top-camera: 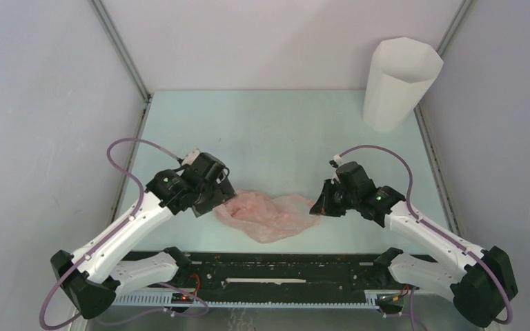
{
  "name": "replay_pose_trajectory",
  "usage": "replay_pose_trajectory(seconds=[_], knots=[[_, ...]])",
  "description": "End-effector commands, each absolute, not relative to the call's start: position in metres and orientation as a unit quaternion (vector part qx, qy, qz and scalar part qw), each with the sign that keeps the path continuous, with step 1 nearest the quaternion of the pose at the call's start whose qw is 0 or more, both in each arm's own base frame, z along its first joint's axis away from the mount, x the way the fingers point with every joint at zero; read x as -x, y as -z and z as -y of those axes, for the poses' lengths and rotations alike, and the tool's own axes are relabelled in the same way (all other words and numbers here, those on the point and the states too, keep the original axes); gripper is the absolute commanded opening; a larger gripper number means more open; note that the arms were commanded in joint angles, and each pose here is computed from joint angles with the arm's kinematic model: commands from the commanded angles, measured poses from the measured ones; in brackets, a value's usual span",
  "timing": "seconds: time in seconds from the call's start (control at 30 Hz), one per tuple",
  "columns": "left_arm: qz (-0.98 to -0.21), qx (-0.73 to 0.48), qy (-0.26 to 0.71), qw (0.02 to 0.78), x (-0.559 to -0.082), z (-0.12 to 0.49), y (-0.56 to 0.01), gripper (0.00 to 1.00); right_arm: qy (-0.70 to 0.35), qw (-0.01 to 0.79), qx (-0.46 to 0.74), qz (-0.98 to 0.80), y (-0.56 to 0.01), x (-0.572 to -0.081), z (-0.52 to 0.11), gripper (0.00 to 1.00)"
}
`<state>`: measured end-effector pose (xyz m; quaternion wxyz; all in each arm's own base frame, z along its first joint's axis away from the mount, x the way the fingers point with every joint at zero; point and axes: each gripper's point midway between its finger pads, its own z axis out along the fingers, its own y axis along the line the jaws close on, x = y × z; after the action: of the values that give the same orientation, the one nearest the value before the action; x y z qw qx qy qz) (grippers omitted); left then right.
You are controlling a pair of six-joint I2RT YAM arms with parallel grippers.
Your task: Put the trash bags into the trash bin
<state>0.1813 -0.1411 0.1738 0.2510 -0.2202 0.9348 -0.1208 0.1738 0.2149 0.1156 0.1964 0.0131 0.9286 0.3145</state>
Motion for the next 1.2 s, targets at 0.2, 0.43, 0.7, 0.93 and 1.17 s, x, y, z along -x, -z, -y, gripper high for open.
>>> replay_pose_trajectory(seconds=[0.2, 0.43, 0.7, 0.93, 1.17], knots=[[-0.91, 0.31, 0.105, 0.256, -0.179, 0.123, -0.172, 0.84, -0.315, 0.235, 0.004, -0.92, -0.137, -0.178, -0.213, 0.0], [-0.911, 0.314, 0.115, 0.24, -0.205, 0.127, -0.143, 0.7, -0.31, 0.233, 0.008, -0.921, -0.135, -0.177, -0.213, 0.01], [-0.937, 0.212, 0.1, 0.261, -0.222, 0.132, -0.148, 0.15, -0.311, 0.207, 0.021, -0.927, -0.124, -0.175, -0.221, 0.23], [-0.949, 0.144, 0.155, 0.235, -0.212, 0.154, -0.142, 0.0, -0.281, 0.156, 0.028, -0.947, -0.082, -0.193, -0.227, 0.51], [-0.949, 0.136, 0.156, 0.237, -0.211, 0.153, -0.139, 0.0, -0.184, 0.133, 0.066, -0.972, -0.057, -0.207, -0.211, 0.66]])
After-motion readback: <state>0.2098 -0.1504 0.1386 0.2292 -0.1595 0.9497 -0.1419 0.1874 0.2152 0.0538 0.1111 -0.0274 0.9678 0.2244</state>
